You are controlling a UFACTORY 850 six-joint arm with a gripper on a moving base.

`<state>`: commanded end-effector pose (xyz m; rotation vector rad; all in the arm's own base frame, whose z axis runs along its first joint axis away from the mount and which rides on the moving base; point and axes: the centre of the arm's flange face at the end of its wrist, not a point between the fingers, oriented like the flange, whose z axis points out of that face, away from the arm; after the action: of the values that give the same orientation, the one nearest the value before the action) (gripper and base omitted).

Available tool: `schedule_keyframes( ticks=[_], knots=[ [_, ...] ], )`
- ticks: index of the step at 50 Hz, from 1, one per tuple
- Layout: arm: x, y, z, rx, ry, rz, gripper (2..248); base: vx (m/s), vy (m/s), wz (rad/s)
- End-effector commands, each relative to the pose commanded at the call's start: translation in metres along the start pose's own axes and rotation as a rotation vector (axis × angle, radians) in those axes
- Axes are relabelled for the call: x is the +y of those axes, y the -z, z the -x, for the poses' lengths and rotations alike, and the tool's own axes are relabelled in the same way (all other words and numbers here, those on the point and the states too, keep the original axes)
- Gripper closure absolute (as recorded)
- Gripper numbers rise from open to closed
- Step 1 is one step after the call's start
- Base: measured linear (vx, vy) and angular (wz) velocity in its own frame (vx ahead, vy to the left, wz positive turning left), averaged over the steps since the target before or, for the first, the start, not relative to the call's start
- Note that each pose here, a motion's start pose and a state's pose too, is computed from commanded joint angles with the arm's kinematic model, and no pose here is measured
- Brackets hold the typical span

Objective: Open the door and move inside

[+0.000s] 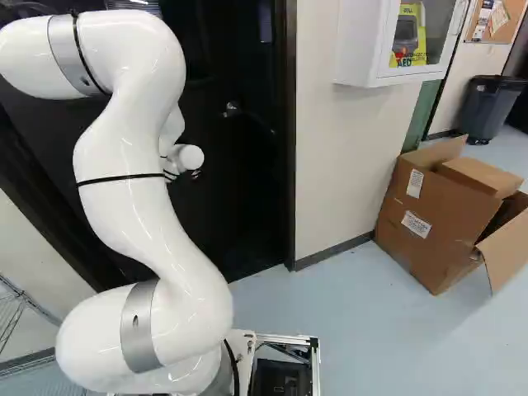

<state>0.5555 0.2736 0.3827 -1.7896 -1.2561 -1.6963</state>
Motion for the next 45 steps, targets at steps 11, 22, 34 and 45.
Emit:
schedule_keyframes(
  ticks=[11, 22, 34, 45],
  knots=[
    [-0.003, -0.019, -0.003, 0.015, 0.010, -0.014, 3, 0.000, 0.000, 0.000],
    [-0.006, -0.040, -0.005, 0.034, 0.021, -0.027, 3, 0.000, 0.000, 0.000],
    [-0.008, -0.056, -0.007, 0.048, 0.030, -0.038, 3, 0.000, 0.000, 0.000],
    [-0.005, -0.051, -0.006, 0.043, 0.026, -0.031, 3, 0.000, 0.000, 0.000]
  ],
)
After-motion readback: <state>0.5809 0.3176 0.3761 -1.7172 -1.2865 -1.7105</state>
